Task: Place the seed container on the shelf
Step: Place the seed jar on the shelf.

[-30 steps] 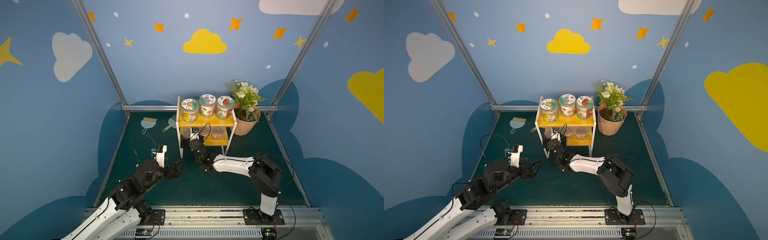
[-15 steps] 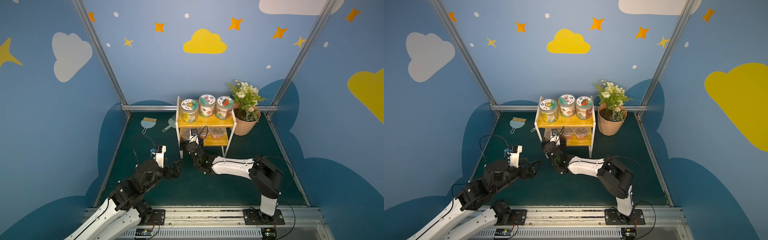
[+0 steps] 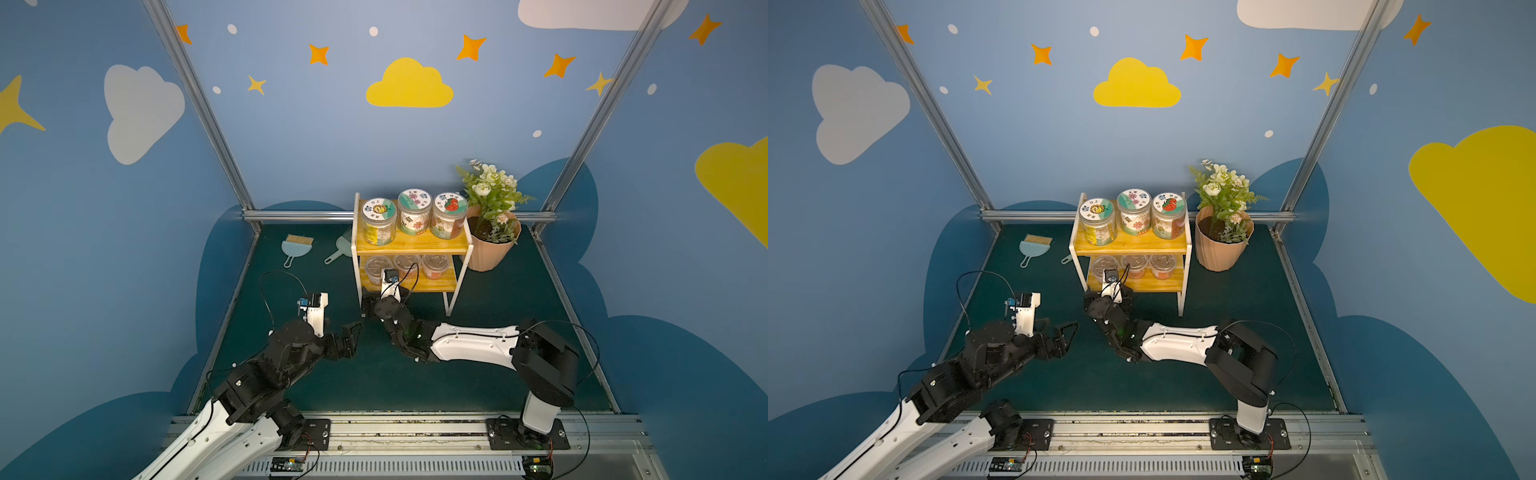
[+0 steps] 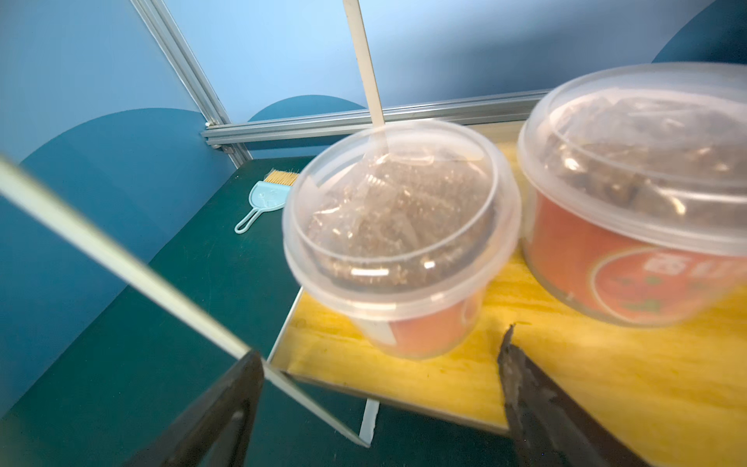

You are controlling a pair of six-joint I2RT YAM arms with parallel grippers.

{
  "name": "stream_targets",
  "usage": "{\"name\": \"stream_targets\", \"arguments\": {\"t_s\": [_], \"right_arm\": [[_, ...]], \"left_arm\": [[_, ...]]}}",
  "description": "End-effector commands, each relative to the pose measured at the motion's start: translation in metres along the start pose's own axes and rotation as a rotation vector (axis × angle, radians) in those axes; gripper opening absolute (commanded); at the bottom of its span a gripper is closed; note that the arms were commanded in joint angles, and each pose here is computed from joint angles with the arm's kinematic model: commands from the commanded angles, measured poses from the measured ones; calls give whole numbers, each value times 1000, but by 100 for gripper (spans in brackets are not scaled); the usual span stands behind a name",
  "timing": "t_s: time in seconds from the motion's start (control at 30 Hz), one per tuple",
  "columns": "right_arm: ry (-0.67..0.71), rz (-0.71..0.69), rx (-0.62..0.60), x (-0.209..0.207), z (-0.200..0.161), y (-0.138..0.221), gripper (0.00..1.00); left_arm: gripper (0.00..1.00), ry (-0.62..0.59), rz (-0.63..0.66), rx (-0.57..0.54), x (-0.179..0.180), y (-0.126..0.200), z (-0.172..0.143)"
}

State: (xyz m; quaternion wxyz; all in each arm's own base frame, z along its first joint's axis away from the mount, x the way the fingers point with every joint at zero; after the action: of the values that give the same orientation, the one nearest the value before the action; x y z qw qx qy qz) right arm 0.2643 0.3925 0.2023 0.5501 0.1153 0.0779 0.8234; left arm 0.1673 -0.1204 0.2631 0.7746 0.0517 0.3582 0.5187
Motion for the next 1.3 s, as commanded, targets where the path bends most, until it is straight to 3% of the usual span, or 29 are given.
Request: {"name": "stream_targets", "arguments": {"t_s": [0.0,0.13,0.23,0.5,0.87,1.27], "right_arm": [[-22,12,33,-4,-5,14,83],[-33,11,42,-10,-9,26,70],[-56,23,33,-15,-6,29,55],[-122,136,37,-19,18,13,37],[-213,227,-8,-12,36,-1,32],[-290,231,-52,-12,39,-1,30]], "left_arm": [[100,18,26,-9,1,3,6],[100,67,48,2,4,0,5],[100,100,68,21,6,-3,2],[100,138,47,45,5,-13,-6],[100,126,60,61,5,-17,-8],[100,137,63,60,11,-17,-15]]}}
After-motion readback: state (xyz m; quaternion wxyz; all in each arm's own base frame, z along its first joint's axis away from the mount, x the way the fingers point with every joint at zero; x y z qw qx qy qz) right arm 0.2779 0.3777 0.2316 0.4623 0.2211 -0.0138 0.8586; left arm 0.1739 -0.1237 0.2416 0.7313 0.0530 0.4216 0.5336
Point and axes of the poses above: each gripper's point midway between its finger pads, its own y axis back along the fingers, its own x axis along the line the jaws close on, z = x × y, the point moved 4 cm from there along y, back along the fingers, and after that the axes turned 8 degrees about y, right-handed, at the moved point
